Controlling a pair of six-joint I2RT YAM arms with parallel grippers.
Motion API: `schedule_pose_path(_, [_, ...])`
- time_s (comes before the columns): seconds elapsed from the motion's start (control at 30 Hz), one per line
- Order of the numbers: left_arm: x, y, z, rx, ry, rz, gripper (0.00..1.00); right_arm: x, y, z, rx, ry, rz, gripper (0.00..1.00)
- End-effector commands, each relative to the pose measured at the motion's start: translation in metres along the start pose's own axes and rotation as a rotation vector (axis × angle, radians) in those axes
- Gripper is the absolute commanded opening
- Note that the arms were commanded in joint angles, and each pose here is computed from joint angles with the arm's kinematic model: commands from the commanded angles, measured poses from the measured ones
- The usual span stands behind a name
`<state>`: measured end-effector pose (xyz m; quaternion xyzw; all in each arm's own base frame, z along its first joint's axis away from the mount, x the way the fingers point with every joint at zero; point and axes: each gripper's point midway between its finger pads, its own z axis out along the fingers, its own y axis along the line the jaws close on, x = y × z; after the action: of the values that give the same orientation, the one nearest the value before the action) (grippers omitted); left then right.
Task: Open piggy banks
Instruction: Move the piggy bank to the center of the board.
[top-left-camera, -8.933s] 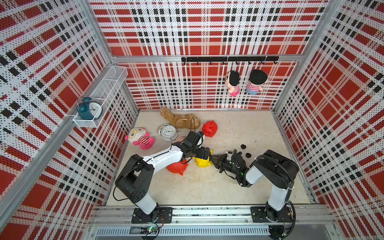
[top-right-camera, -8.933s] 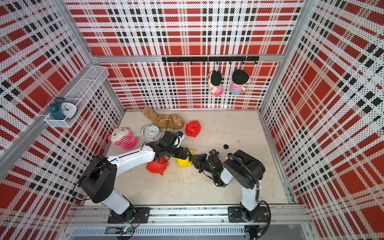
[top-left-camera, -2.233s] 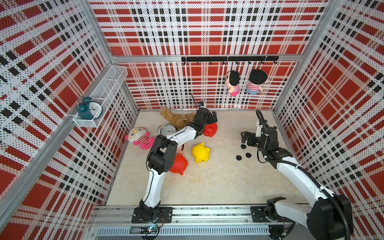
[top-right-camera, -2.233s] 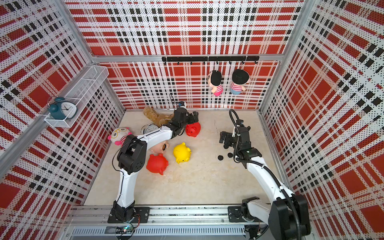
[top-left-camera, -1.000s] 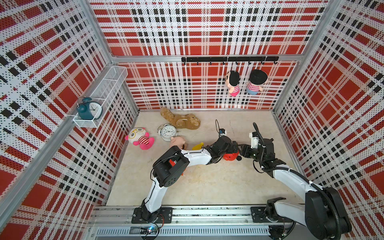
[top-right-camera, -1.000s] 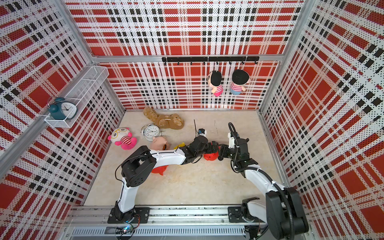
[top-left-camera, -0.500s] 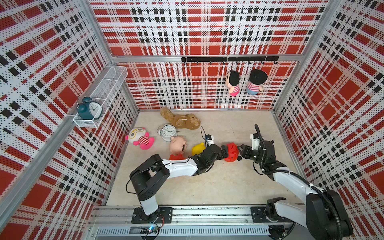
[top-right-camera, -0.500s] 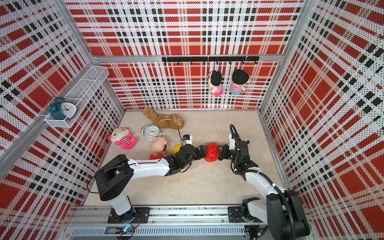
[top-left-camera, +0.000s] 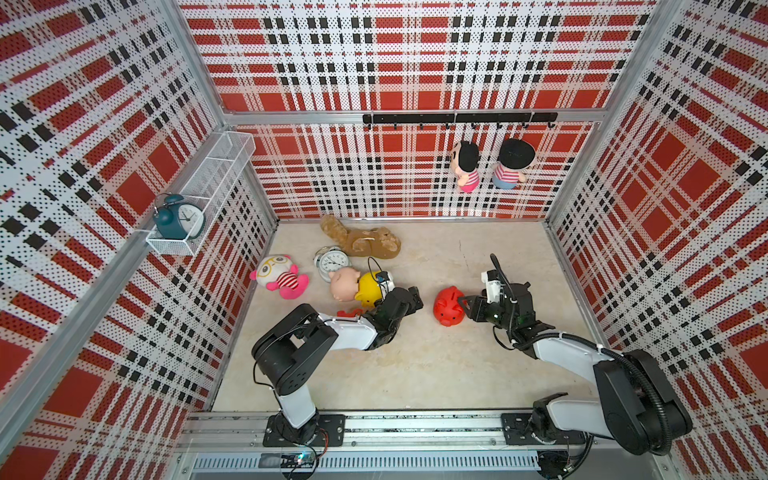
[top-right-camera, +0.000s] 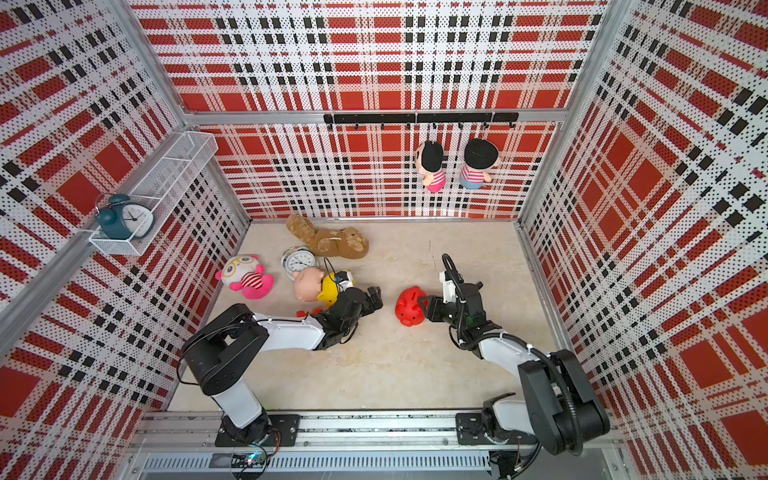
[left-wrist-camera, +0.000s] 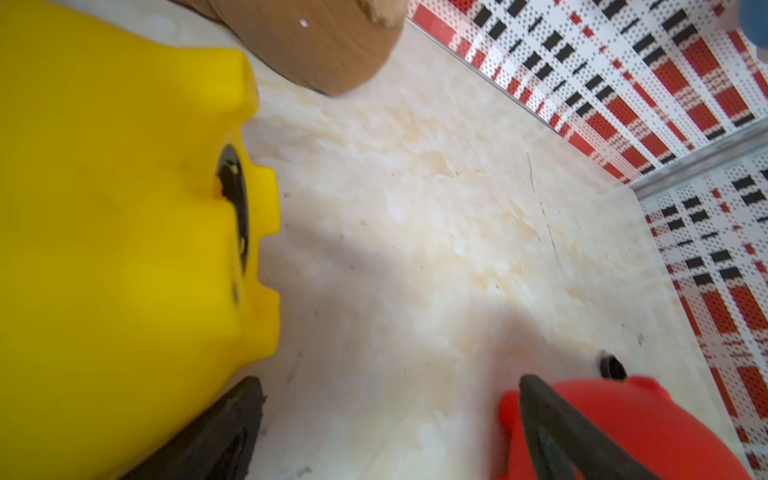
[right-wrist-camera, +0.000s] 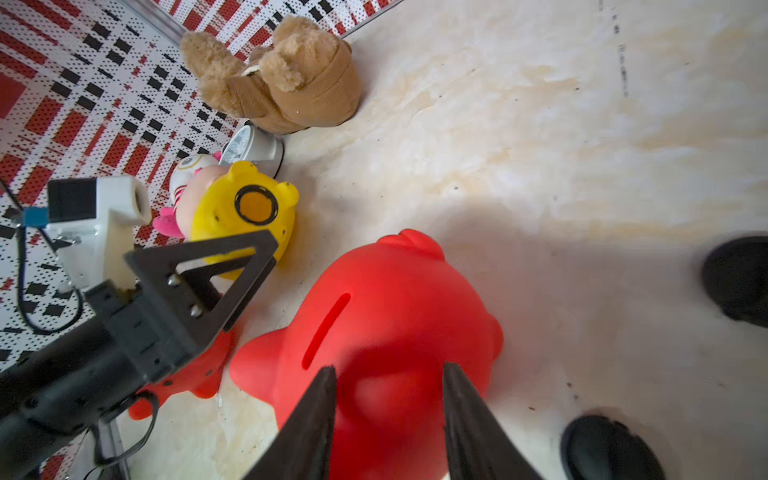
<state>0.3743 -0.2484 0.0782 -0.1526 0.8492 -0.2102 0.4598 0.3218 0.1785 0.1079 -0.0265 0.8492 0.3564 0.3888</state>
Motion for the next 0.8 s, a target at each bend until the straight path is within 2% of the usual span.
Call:
schedule_pose_path(0.0, [-0.04,-0.006,-0.005,0.011,-0.11,0.014,0.98,0.007,0.016,0.008,-0.059,0.025,0.016,0.44])
schedule_pose_path(0.2, [-0.057,-0.03,-0.012,0.09,-0.121,0.016,0.98,-0.001,0.035,0.005,-0.12,-0.004,0.038,0.46])
schedule_pose_path(0.43, [-0.037,-0.088,-0.038,0.234,-0.106,0.021,0.98,-0.02,0.028,-0.018,0.0,-0.08,0.008,0.63])
schedule_pose_path(0.6, [-0.025,-0.11,-0.047,0.282,-0.132,-0.005,0.98,-0.018,0.02,-0.029,0.052,-0.1,0.001,0.64])
schedule_pose_path(0.77, [-0.004,-0.122,-0.044,0.34,-0.14,-0.025,0.98,-0.007,0.018,-0.029,0.038,-0.084,0.022,0.62])
